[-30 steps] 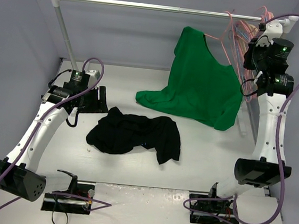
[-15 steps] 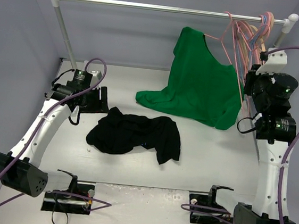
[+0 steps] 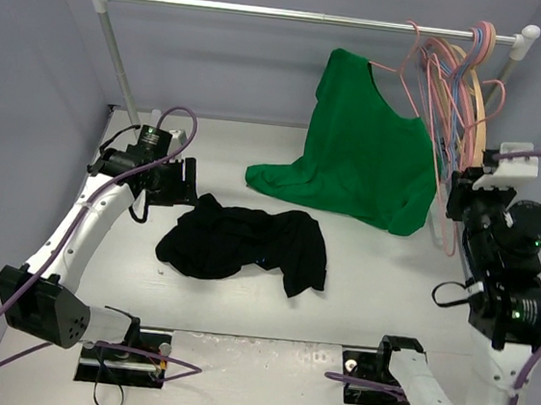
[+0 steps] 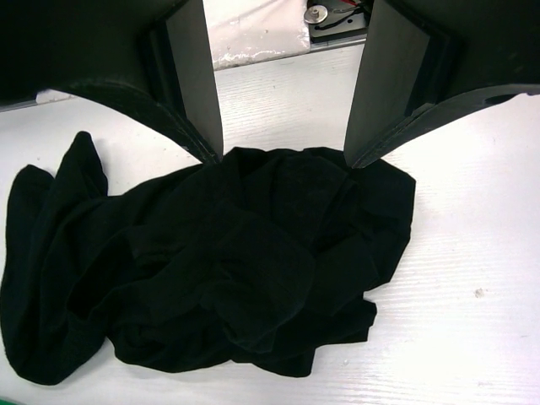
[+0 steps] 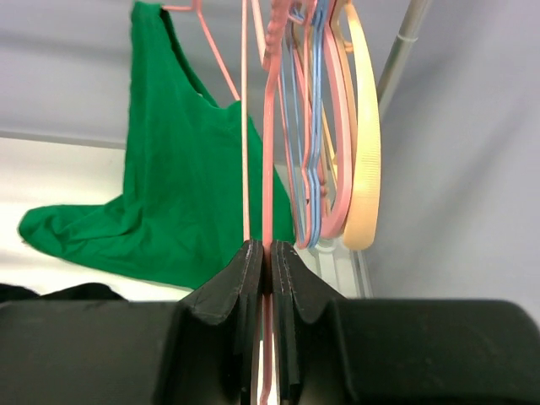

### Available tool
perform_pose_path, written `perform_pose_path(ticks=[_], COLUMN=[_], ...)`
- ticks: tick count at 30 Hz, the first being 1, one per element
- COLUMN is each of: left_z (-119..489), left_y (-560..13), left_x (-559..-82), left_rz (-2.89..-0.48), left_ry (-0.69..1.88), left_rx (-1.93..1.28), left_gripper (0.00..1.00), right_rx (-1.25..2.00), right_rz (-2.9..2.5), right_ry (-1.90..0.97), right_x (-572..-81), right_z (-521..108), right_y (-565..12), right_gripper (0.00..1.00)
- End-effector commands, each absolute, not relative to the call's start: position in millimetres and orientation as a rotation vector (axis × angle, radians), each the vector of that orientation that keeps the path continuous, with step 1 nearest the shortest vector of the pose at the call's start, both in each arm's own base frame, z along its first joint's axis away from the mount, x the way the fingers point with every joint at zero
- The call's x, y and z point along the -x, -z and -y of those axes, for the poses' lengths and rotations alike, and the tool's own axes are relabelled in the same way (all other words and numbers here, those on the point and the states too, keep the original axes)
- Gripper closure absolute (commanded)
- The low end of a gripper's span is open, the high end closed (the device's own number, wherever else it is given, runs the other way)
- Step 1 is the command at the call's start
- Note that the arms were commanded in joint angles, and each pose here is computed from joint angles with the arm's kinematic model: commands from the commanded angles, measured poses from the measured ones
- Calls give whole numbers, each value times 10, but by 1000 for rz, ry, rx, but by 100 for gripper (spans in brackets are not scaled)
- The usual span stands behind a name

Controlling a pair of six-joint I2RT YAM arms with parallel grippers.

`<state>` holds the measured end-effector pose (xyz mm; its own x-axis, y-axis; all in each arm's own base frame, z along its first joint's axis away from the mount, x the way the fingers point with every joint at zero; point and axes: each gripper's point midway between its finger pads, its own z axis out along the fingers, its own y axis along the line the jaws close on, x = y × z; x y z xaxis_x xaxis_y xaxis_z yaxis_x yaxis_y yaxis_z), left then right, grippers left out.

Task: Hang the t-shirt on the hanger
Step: Grab a hanger with the right arm

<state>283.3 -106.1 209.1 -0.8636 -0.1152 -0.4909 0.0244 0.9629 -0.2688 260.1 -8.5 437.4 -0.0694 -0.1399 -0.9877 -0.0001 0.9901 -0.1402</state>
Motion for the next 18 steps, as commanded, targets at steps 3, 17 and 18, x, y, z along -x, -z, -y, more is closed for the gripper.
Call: perform_pose_path(ticks=[3,17,18], left_z=[1072,1404,1415], left_y=[-2284,-1776,-1766], left_x=[-3022,-2778,-2767], left_rz=[-2520,-2527,-2512], left_ry=[347,134,132], left_rx=[107,-77,-81], left_gripper=[41,42,42], right_rx=[169,520,539], right_rz=[-1581,-1551,-1539], right_ry=[71,-416,-453], right_x=[-2403,-2205,-2197], right_z=[-39,-946,-1004], right_y=[-4484,-4104,-4109], right_gripper=[100,100,100])
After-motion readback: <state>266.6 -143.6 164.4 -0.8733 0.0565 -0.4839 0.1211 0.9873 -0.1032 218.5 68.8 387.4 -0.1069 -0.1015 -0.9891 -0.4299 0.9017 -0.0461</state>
